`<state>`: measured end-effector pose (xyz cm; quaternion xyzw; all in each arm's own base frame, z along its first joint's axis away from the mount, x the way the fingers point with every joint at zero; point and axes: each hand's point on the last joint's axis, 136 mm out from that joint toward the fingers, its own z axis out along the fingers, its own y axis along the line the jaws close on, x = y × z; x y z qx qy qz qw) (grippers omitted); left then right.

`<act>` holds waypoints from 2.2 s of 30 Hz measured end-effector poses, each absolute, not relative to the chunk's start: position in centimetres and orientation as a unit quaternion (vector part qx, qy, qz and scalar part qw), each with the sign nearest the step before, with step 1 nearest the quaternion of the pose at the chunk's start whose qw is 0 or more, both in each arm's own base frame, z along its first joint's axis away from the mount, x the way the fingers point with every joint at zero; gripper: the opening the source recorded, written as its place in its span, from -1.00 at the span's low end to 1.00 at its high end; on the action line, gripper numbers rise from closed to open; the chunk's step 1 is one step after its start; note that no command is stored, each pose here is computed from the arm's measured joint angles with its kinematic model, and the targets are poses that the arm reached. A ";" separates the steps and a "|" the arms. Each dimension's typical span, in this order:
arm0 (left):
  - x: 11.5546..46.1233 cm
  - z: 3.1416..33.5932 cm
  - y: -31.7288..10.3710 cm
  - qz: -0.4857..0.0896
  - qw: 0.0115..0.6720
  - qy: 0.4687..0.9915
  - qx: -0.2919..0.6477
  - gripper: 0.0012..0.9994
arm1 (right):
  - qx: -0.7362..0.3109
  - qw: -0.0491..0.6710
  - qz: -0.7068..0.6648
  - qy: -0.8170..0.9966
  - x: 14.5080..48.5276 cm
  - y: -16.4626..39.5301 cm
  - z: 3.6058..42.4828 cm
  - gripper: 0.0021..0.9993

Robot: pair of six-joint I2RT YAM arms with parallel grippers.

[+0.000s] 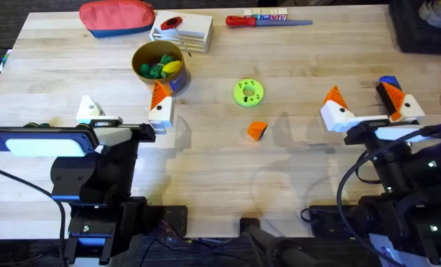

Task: Pick up the gripper from the table and insert it into the empty holder that is missing its gripper. Then pick up a screw, insert it into the mounting hole, and use the screwdriver to tighten it. Finally, clean up the table by picking up the vegetable and placing it into the bucket.

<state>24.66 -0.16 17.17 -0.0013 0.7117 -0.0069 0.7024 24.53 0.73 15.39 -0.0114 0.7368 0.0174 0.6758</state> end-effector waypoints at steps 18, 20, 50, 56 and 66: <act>24.6 16.4 -0.1 -0.006 0.689 0.724 -0.002 0.97 | -0.011 0.670 0.018 0.742 24.5 0.7 15.1 0.98; 24.3 15.5 0.0 -0.004 0.666 0.746 -0.004 0.97 | -0.009 0.661 0.019 0.750 24.3 0.7 15.0 0.98; 17.4 18.2 19.1 0.250 0.279 0.846 -0.379 0.97 | -0.009 0.569 0.030 0.822 23.8 1.1 25.0 0.98; 18.6 17.7 19.2 0.225 0.287 0.850 -0.380 -0.02 | -0.009 0.570 0.030 0.821 23.9 1.1 25.1 0.98; 22.4 19.2 10.1 0.120 0.354 0.900 -0.224 0.90 | -0.010 0.570 0.029 0.821 23.8 1.1 25.1 0.98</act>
